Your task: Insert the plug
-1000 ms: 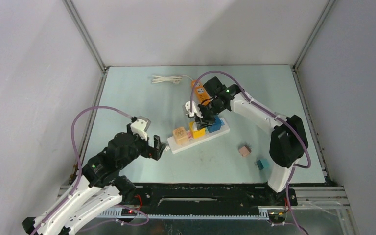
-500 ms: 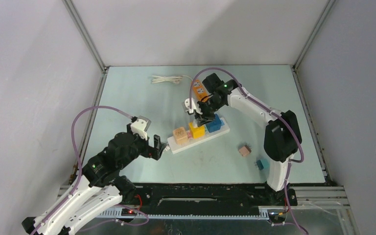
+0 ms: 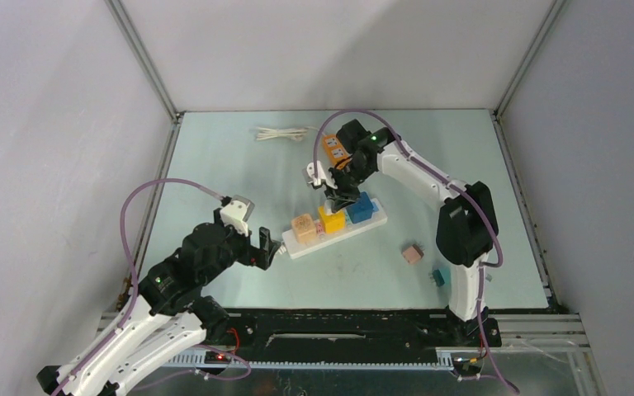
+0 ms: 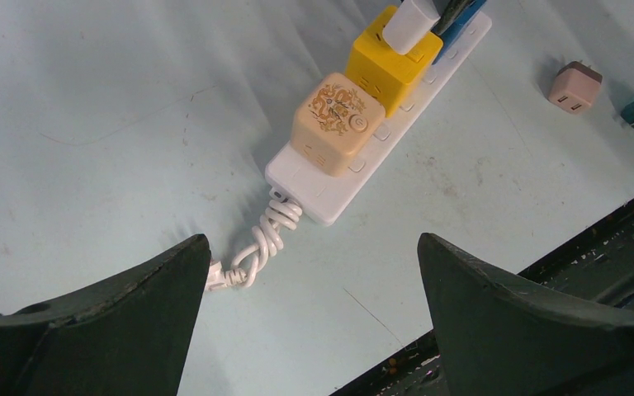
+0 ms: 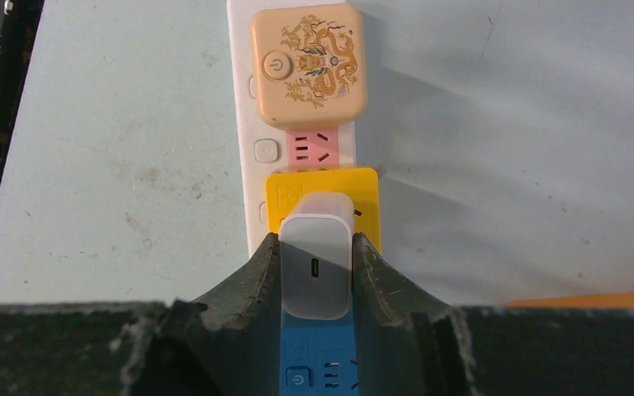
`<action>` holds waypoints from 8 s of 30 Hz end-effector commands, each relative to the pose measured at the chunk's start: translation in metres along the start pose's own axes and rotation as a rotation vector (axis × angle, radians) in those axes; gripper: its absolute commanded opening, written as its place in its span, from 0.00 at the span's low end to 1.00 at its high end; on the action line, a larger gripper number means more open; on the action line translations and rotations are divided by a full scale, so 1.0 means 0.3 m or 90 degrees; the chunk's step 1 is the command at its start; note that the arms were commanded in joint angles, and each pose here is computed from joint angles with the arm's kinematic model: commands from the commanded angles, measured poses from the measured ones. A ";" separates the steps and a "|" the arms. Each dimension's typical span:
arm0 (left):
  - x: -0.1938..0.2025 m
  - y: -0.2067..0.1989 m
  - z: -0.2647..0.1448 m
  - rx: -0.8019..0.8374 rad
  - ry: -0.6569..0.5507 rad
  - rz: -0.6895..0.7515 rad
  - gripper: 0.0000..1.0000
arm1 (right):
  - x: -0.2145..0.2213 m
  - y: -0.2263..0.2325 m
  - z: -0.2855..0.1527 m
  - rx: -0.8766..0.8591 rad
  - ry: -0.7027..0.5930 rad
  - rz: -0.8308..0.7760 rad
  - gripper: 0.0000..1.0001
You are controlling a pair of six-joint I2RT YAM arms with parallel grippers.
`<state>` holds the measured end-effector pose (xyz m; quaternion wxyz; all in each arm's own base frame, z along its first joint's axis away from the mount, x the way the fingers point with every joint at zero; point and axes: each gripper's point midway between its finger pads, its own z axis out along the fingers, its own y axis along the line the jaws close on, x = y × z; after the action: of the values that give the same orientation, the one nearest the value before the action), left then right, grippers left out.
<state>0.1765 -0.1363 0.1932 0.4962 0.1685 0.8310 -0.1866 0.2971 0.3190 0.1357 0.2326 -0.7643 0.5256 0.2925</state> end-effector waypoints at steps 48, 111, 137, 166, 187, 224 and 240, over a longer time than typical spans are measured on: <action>-0.018 0.008 -0.005 -0.008 -0.030 -0.016 0.98 | 0.309 0.124 0.317 -0.097 0.233 0.238 0.00; -0.053 0.015 0.015 -0.031 -0.037 -0.040 0.98 | 0.149 0.135 0.300 0.107 -0.020 0.283 0.98; -0.115 0.023 0.022 -0.049 -0.057 -0.042 0.98 | 0.070 0.052 -0.613 0.795 -0.232 0.616 1.00; 0.021 0.206 0.116 -0.074 0.039 -0.227 0.98 | 0.557 -0.330 -0.418 0.733 0.092 0.852 1.00; 0.017 0.188 0.121 -0.050 0.035 -0.227 0.98 | 0.433 -0.602 -0.042 0.508 0.035 0.785 1.00; -0.018 0.161 0.097 -0.022 -0.005 -0.215 0.98 | 0.591 -0.084 -0.245 0.708 0.148 0.939 0.10; -0.034 0.153 0.084 -0.016 -0.024 -0.211 0.98 | 0.595 0.187 -0.139 0.647 0.207 0.992 0.13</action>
<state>0.2206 -0.1068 0.1814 0.4685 0.0195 0.8479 -0.2474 0.3104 0.1443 0.0259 0.1871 -0.0445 0.9810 -0.0255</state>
